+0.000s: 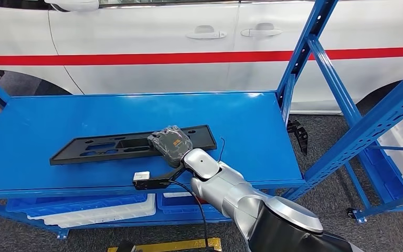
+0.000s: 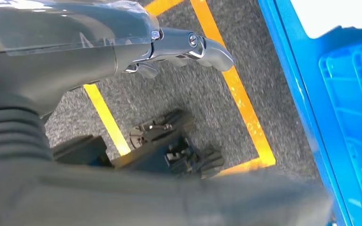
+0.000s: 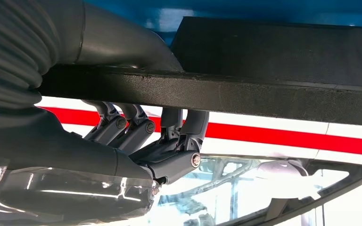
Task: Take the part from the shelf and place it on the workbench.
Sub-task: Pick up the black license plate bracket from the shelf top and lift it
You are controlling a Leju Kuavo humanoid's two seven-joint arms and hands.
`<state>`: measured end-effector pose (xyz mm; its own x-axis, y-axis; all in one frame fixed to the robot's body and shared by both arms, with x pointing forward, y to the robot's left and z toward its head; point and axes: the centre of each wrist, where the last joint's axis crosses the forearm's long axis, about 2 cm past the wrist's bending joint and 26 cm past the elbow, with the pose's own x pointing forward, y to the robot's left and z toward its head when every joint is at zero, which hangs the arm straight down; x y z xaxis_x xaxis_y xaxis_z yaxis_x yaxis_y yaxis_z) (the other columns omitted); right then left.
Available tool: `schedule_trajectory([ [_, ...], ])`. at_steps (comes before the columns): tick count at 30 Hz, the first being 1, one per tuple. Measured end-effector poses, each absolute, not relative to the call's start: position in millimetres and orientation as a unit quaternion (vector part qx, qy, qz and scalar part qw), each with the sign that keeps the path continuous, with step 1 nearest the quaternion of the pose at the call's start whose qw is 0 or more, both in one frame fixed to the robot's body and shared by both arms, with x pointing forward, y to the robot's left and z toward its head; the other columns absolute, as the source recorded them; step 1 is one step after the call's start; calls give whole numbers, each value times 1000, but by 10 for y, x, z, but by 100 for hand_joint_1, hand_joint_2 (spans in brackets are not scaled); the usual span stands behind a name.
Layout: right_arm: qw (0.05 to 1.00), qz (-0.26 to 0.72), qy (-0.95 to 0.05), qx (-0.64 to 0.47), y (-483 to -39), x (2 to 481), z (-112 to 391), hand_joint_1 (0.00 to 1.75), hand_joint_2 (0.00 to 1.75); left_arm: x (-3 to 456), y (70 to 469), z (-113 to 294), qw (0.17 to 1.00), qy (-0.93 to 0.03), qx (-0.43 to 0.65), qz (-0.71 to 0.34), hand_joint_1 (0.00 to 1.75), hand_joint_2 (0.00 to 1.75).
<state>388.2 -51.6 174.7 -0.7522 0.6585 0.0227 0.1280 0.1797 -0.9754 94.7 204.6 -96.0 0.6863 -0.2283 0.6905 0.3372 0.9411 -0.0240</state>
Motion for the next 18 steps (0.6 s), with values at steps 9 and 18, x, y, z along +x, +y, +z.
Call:
schedule_trajectory([
  [9,227,581,-734,-270,-520,3887,1753,175,175,953,2032,-956,920,-352,-92,-146,0,175],
  [18,224,579,-735,-274,-525,3887,1750,175,175,972,2033,-952,930,-319,-88,-158,0,175],
])
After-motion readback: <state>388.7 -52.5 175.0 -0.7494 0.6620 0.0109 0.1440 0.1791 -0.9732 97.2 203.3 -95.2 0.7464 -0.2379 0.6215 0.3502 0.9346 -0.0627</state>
